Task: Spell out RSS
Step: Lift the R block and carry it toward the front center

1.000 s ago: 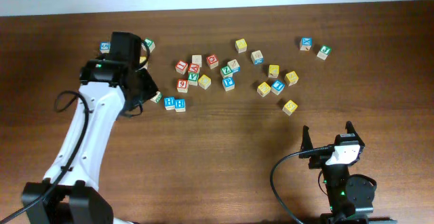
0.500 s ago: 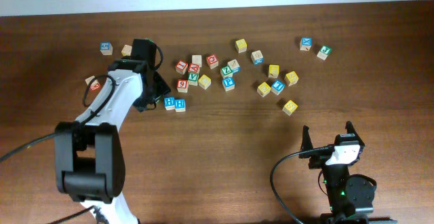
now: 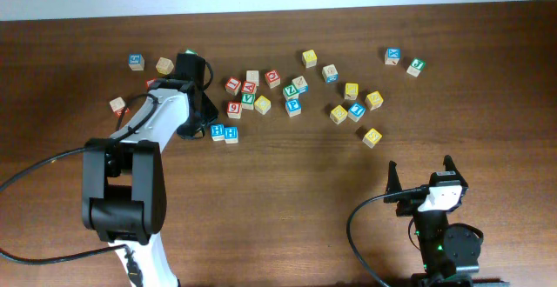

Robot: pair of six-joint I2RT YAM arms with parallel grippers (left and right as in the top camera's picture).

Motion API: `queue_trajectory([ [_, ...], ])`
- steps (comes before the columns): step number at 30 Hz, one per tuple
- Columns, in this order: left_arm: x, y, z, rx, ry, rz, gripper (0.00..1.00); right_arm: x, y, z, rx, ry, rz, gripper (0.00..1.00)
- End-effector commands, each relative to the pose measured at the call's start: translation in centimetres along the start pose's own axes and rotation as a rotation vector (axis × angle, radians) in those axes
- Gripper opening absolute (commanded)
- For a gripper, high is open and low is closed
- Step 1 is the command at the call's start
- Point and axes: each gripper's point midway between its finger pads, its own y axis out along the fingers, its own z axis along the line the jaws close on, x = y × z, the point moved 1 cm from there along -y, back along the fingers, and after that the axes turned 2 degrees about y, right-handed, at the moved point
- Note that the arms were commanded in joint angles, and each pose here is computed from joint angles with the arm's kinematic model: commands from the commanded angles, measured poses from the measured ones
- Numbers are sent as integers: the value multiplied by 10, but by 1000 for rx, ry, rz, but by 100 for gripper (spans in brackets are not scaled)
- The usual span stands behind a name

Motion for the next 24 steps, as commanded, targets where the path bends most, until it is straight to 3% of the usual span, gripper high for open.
queue_trajectory([
  [1, -2, 7, 6, 28, -5, 1, 45, -2, 0, -2, -12, 4, 3, 98],
  [5, -1, 8, 5, 26, -5, -3, 45, -2, 0, -2, -12, 5, 3, 98],
  [10, 3, 8, 1, 10, -8, -21, 30, -2, 0, -2, -12, 5, 4, 98],
  [14, 3, 8, 1, 11, -8, -20, 31, -2, 0, -2, -11, 5, 3, 98],
  [18, 2, 6, 3, 16, -6, -12, 15, -2, 0, -2, -12, 5, 3, 98],
  [24, 4, -37, 7, -7, -14, -26, 17, -2, 0, -2, -11, 5, 3, 98],
])
